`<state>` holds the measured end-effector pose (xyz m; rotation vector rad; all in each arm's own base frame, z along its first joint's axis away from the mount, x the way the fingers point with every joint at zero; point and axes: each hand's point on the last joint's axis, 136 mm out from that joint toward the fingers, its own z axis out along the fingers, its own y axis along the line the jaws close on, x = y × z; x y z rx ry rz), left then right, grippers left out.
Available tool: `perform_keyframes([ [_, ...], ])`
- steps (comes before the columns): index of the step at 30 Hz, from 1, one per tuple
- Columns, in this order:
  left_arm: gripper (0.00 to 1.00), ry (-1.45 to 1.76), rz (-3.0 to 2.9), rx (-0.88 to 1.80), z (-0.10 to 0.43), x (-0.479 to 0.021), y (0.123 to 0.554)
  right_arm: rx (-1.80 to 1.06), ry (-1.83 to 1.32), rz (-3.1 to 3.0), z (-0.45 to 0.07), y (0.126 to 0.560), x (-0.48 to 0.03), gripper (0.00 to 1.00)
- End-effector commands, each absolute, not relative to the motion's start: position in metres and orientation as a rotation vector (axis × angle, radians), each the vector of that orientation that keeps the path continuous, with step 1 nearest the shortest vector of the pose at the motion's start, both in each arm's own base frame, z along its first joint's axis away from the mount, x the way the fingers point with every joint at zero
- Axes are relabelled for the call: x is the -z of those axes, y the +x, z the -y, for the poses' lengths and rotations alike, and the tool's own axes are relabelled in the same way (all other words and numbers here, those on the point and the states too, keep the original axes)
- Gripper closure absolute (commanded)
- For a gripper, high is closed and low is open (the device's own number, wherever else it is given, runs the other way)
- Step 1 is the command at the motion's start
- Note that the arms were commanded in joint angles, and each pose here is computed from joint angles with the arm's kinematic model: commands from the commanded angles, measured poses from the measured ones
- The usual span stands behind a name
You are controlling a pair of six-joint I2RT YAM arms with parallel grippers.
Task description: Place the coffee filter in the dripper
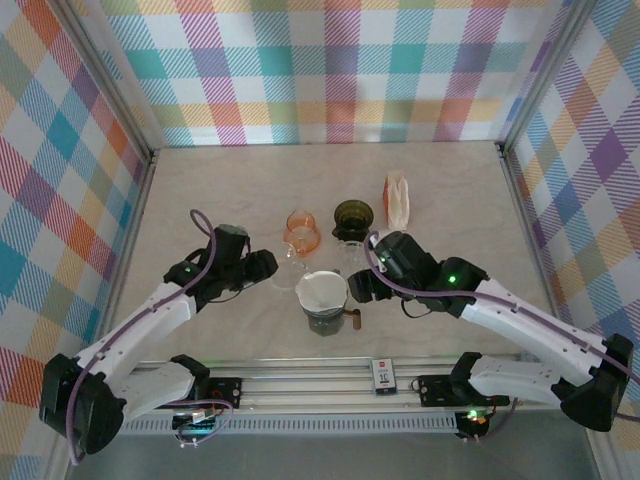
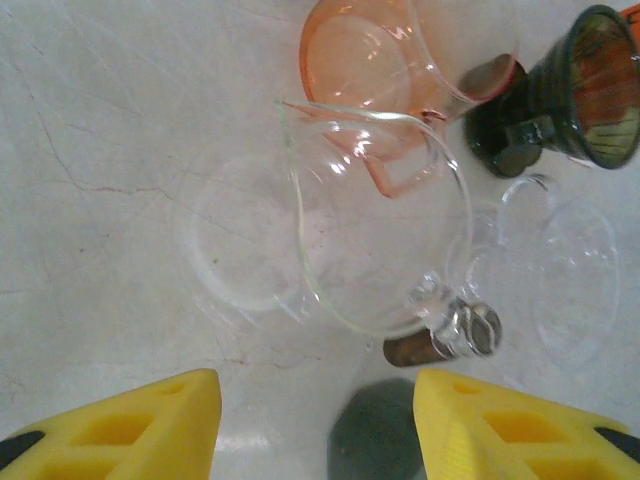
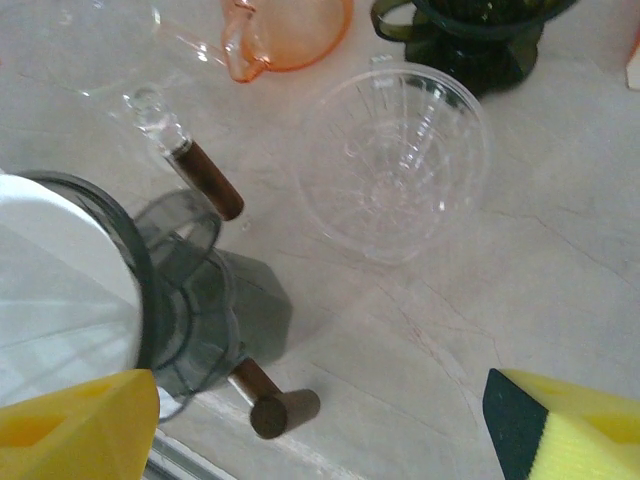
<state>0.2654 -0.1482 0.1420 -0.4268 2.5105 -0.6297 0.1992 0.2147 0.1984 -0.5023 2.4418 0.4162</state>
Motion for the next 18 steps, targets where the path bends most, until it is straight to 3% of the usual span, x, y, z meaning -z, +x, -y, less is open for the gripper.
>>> perform_keyframes([
  [1, 0.44, -0.446, -2.453, 0.636, 0.147, -0.145, 0.285, -0.428, -0.428, -2.437, -0.203, 0.197, -0.199, 0.14],
  [13, 0.46, -0.500, -2.492, 0.483, 0.140, -0.123, 0.316, -0.470, -0.395, -2.494, -0.183, 0.174, -0.165, 0.14],
  [18, 0.57, -0.513, -2.523, 0.443, 0.138, -0.116, 0.318, -0.526, -0.434, -2.500, -0.187, 0.165, -0.156, 0.14],
])
